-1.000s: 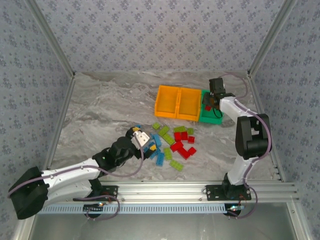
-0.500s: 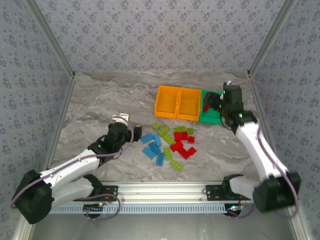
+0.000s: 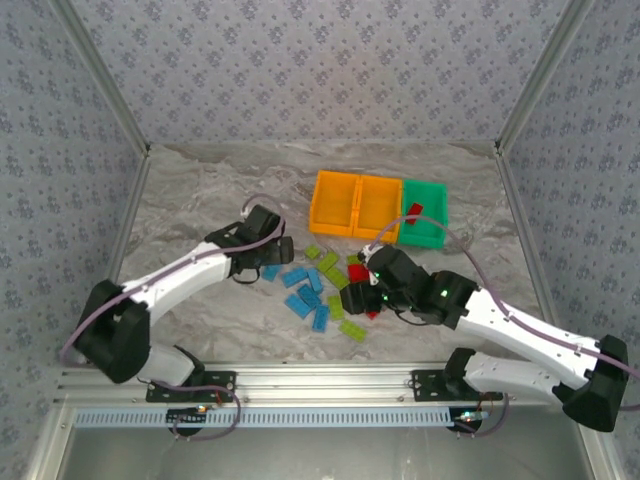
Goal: Sort the legos into containers by color
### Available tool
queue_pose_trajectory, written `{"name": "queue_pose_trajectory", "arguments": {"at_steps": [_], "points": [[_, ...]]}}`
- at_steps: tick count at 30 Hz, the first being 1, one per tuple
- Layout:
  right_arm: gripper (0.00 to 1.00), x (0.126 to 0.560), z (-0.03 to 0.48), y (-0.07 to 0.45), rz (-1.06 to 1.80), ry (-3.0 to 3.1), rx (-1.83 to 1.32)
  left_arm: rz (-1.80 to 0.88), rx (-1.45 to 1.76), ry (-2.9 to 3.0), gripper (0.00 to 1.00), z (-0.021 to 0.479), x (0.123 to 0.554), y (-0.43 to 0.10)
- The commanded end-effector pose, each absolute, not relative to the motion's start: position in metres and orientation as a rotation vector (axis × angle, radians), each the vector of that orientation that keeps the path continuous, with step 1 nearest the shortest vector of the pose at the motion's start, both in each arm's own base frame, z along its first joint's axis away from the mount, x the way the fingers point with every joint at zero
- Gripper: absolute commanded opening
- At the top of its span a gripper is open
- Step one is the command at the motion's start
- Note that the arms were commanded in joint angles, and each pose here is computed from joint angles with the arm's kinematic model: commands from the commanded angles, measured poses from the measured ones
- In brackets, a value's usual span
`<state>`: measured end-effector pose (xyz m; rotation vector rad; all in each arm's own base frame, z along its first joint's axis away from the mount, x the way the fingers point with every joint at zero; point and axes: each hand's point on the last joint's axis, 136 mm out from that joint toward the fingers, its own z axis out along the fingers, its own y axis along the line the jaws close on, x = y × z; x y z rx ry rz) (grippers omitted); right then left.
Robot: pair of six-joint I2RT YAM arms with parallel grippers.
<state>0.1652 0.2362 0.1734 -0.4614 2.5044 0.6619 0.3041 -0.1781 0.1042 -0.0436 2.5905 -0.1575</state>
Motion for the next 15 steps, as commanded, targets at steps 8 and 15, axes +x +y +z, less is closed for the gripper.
{"name": "queue_pose_trajectory", "arguments": {"at_steps": [8, 15], "points": [[0.68, 0.175, 0.147, 0.223, 0.549, 2.547, -0.354, -0.063, 0.032, 2.758, 0.65, 0.063, 0.311, -0.191], [0.67, 0.179, 0.146, 0.224, 0.577, 2.533, -0.309, -0.104, 0.041, 2.784, 0.42, 0.051, 0.313, -0.201]]}}
